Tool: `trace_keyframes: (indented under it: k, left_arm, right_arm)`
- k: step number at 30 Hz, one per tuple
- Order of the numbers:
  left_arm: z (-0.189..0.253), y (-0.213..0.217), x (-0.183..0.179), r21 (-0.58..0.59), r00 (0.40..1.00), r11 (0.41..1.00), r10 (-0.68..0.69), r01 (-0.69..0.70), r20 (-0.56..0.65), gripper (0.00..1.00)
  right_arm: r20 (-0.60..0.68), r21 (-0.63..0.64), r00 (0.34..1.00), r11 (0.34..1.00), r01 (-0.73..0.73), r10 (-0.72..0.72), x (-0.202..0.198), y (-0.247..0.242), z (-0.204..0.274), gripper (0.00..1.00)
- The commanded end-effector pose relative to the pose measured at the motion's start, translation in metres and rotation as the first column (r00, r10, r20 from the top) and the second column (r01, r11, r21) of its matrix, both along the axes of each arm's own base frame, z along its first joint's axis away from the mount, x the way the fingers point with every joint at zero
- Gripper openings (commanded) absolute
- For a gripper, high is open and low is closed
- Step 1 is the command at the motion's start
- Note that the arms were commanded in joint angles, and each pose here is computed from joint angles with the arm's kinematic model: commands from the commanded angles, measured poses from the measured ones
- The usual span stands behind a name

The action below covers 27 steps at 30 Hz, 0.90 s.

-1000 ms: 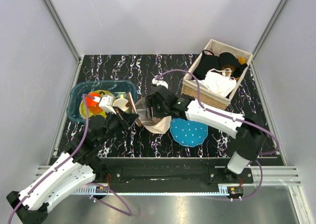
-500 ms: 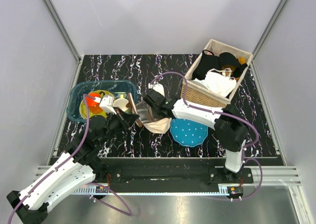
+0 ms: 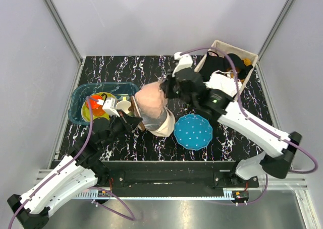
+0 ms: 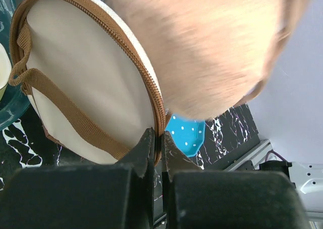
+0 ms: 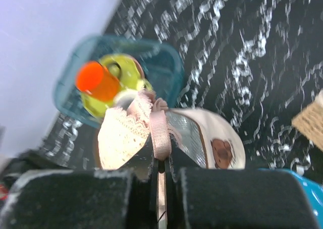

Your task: Unzip the laundry bag and remove the bra

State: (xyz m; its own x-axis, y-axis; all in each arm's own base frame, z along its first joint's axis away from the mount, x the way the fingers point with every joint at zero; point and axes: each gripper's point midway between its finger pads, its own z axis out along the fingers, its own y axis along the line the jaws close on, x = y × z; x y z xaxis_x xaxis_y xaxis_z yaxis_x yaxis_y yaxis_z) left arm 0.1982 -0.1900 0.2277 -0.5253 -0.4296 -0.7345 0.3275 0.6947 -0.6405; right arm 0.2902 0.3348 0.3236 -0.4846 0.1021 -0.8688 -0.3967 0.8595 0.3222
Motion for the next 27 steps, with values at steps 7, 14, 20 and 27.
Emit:
trace_keyframes:
  k: [7,14,20,27]
  left_arm:
    - [0.007,-0.007,0.005,-0.032,1.0,0.999,-0.008,0.008,0.019,0.0]
    - [0.007,-0.006,0.004,-0.025,1.0,1.0,-0.009,0.009,0.019,0.0]
    - [0.007,-0.005,0.002,-0.027,1.0,1.0,-0.012,0.013,0.024,0.0]
    - [0.009,0.0,-0.001,-0.03,1.0,1.0,-0.004,0.005,0.027,0.0]
  right_arm:
    - [0.252,0.198,0.948,0.969,0.147,-0.195,0.033,-0.078,0.132,0.0]
    - [0.238,0.148,0.876,0.907,0.395,-0.42,0.084,-0.177,0.123,0.0]
    - [0.142,0.074,0.812,0.824,0.561,-0.566,0.121,-0.248,0.065,0.0]
    - [-0.181,-0.061,0.749,0.767,0.638,-0.637,0.156,-0.294,-0.061,0.41]
